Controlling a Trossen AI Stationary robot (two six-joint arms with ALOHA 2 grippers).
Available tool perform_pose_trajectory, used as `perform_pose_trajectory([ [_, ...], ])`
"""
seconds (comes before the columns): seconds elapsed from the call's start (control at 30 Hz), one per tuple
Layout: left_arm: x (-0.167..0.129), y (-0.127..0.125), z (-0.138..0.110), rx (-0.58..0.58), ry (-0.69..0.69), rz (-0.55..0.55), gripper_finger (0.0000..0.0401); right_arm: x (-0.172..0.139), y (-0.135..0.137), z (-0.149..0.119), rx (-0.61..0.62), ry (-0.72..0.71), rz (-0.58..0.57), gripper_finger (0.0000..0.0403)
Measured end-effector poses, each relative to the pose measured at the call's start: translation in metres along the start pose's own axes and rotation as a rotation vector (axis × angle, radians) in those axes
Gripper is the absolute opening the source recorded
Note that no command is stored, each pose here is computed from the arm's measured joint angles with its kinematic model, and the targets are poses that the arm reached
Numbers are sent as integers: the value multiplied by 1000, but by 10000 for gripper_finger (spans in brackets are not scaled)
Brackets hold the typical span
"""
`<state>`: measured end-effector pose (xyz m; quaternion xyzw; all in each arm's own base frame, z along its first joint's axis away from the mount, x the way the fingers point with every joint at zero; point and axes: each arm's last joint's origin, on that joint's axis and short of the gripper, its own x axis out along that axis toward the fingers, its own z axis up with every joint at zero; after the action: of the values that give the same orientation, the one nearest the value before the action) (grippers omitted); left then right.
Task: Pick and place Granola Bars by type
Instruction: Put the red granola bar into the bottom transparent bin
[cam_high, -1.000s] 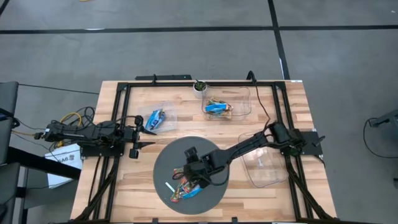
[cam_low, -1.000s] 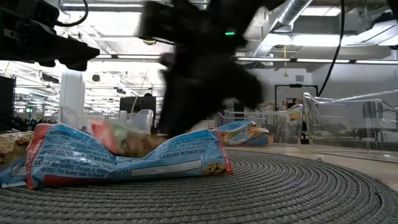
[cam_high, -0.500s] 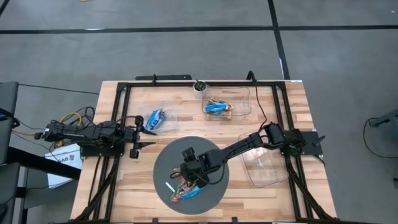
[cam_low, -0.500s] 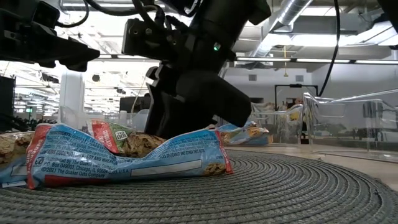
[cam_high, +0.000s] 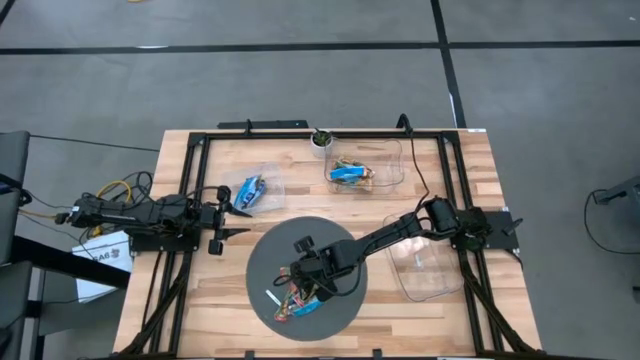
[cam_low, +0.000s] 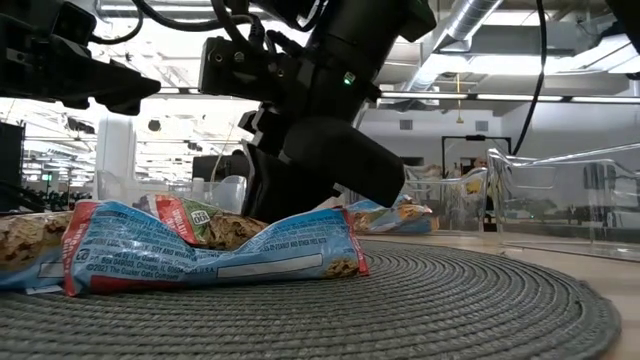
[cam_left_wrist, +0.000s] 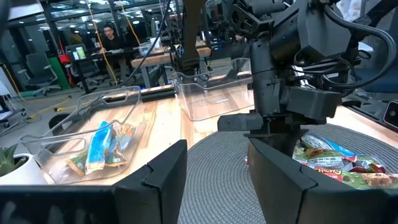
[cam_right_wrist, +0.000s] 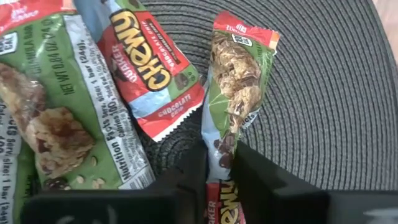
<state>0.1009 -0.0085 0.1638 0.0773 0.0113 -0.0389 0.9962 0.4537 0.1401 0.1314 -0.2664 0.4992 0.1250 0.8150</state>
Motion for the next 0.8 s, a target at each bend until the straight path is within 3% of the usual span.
perform_pose_trajectory([
  [0.37, 0, 0, 0, 0, 0, 0, 163, -25, -3, 2, -8, 15, -48, 18],
  [0.6, 0, 0, 0, 0, 0, -1, 163, -79, -9, 4, -13, 40, -117, 22],
  [0.8, 0, 0, 0, 0, -1, -1, 163, -129, -15, -5, 70, 66, -112, 14],
])
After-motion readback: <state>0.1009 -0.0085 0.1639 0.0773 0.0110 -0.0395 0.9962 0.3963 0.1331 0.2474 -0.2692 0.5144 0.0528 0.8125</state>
